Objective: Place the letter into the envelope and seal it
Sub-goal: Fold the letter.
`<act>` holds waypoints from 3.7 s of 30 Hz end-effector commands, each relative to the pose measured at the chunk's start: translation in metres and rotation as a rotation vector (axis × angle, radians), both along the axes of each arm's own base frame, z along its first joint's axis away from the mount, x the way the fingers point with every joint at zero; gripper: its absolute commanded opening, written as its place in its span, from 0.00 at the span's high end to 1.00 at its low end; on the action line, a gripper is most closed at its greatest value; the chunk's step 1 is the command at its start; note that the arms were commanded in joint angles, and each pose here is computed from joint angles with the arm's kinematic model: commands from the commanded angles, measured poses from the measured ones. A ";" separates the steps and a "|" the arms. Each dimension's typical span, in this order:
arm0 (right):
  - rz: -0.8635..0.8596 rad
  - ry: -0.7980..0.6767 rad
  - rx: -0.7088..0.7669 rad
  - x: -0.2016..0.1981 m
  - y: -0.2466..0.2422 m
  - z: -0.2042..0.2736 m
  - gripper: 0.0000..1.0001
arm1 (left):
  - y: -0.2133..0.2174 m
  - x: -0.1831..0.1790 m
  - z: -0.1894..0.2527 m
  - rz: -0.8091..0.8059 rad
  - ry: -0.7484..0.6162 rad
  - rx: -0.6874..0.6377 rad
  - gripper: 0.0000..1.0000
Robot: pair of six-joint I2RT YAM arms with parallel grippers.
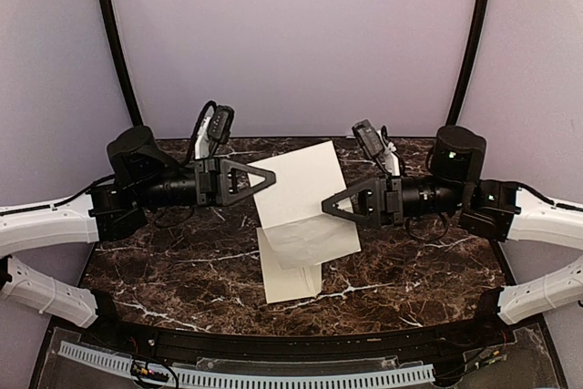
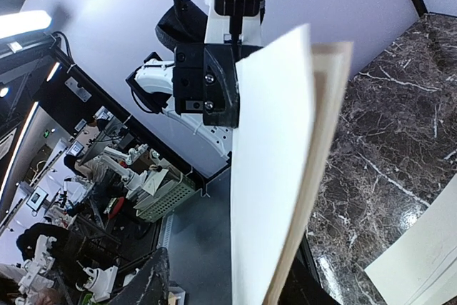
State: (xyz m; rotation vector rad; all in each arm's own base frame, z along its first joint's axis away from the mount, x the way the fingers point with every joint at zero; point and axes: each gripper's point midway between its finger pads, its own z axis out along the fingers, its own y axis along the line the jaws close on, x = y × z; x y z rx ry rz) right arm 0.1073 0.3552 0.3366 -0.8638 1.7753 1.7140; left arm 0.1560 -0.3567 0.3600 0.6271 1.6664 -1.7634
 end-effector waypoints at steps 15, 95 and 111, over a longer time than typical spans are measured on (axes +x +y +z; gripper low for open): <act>-0.104 -0.096 0.044 0.032 0.013 0.039 1.00 | -0.013 -0.004 -0.011 -0.092 -0.008 0.048 0.83; 0.061 -0.219 -0.220 -0.010 -0.008 0.004 0.64 | -0.046 -0.056 -0.045 -0.212 -0.117 0.239 1.00; 0.103 -0.181 -0.232 -0.014 -0.002 -0.008 0.89 | -0.055 -0.059 -0.046 -0.262 -0.128 0.250 1.00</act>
